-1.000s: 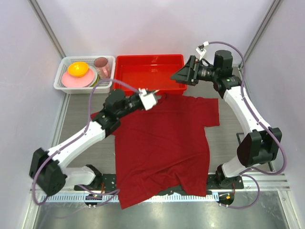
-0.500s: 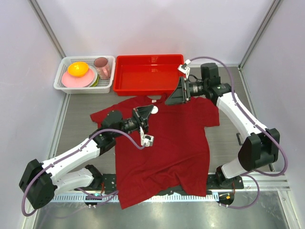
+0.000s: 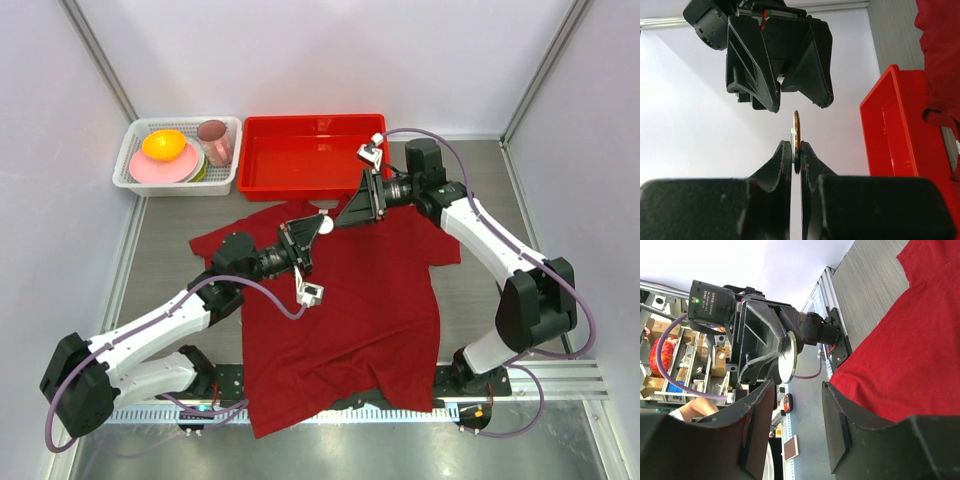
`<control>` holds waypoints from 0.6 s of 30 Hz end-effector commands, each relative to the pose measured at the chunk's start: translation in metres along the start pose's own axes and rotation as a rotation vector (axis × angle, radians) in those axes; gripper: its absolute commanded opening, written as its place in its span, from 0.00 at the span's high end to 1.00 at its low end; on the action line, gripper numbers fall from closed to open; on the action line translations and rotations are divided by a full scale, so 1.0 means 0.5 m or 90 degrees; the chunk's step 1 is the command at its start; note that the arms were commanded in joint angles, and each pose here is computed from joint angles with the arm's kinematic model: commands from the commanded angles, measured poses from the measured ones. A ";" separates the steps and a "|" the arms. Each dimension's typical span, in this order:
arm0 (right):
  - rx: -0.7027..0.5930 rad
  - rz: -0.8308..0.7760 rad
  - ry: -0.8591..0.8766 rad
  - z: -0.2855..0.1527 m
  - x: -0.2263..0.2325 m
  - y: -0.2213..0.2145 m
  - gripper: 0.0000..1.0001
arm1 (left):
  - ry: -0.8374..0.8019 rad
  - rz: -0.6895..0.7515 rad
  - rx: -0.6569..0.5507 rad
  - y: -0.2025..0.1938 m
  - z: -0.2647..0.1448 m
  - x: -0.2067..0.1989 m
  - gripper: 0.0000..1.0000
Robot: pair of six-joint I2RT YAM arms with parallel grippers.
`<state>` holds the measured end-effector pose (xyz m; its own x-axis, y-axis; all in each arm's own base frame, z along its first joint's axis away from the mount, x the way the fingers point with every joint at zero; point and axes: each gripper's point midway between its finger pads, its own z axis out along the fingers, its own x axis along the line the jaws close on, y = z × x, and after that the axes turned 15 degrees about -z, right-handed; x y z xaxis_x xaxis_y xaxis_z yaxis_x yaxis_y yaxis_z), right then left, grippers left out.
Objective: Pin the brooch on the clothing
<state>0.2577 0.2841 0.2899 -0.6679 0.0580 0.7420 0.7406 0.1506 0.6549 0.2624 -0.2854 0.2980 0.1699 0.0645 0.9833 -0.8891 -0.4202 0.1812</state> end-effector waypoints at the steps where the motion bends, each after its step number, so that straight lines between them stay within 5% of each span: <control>1: -0.004 -0.045 0.017 0.017 0.028 0.025 0.53 | 0.037 0.027 -0.022 0.017 0.002 0.032 1.00; 13: 0.009 -0.051 0.032 0.039 0.032 0.026 0.62 | 0.033 0.023 -0.027 0.017 0.009 0.030 1.00; 18: 0.008 -0.052 0.029 0.042 0.031 0.030 0.99 | 0.033 0.024 -0.021 0.013 0.010 0.031 1.00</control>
<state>0.2530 0.3033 0.2878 -0.6622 0.0284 0.7488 0.7394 0.1867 0.6468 0.2650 -0.2883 0.2945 0.1666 0.0574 0.9844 -0.8901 -0.4207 0.1752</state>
